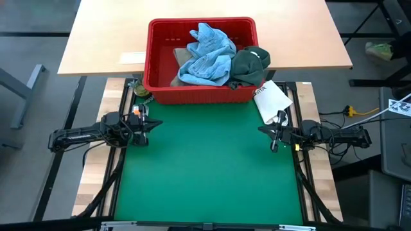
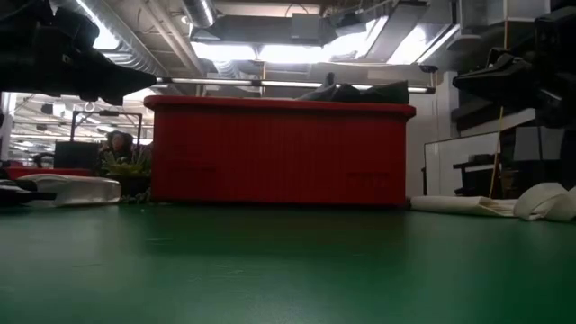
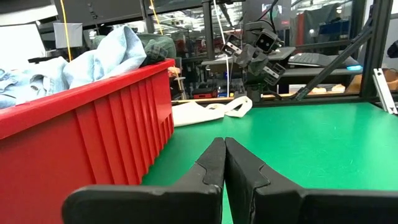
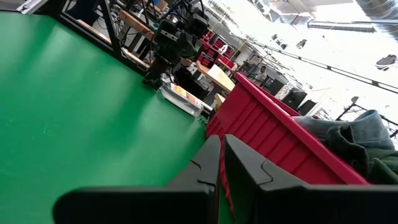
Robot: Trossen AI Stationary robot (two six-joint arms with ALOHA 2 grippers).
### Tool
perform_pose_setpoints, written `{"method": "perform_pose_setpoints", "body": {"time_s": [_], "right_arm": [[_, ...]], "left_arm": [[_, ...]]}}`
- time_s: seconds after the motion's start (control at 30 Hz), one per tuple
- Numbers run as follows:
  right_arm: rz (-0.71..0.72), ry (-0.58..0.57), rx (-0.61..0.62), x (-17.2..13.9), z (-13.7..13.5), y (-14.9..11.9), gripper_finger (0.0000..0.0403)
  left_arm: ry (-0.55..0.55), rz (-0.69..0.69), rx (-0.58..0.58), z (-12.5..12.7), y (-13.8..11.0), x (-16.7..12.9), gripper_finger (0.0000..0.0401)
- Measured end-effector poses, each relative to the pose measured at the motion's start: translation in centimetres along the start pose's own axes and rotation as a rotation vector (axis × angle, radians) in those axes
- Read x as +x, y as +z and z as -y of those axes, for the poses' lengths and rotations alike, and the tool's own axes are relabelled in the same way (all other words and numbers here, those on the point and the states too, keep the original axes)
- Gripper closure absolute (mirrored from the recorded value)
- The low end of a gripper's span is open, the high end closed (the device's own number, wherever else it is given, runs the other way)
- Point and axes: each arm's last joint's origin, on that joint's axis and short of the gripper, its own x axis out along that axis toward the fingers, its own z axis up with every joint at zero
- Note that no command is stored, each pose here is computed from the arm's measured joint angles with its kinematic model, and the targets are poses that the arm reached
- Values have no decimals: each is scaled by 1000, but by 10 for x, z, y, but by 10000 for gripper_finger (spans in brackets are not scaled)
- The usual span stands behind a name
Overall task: Fold Laundry from Bin
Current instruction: Fold the blue pants
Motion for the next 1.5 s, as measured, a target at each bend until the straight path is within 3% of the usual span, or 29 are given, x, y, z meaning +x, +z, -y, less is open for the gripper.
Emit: {"method": "perform_pose_setpoints", "body": {"time_s": [0.43,0.77,1.1,1.3,1.5], "right_arm": [[4,6,0,0,0,0,379],[5,6,0,0,0,0,379],[5,6,0,0,0,0,379],[2,2,0,0,0,0,379],[-10,-16,0,0,1,0,379]], "left_arm": [[19,0,-79,-1,0,0,389],[123,86,-141,-4,8,-1,293],[134,225,-165,-6,21,-3,195],[199,370,-196,-9,35,-5,190],[223,362,-250,-11,43,0,193]]}}
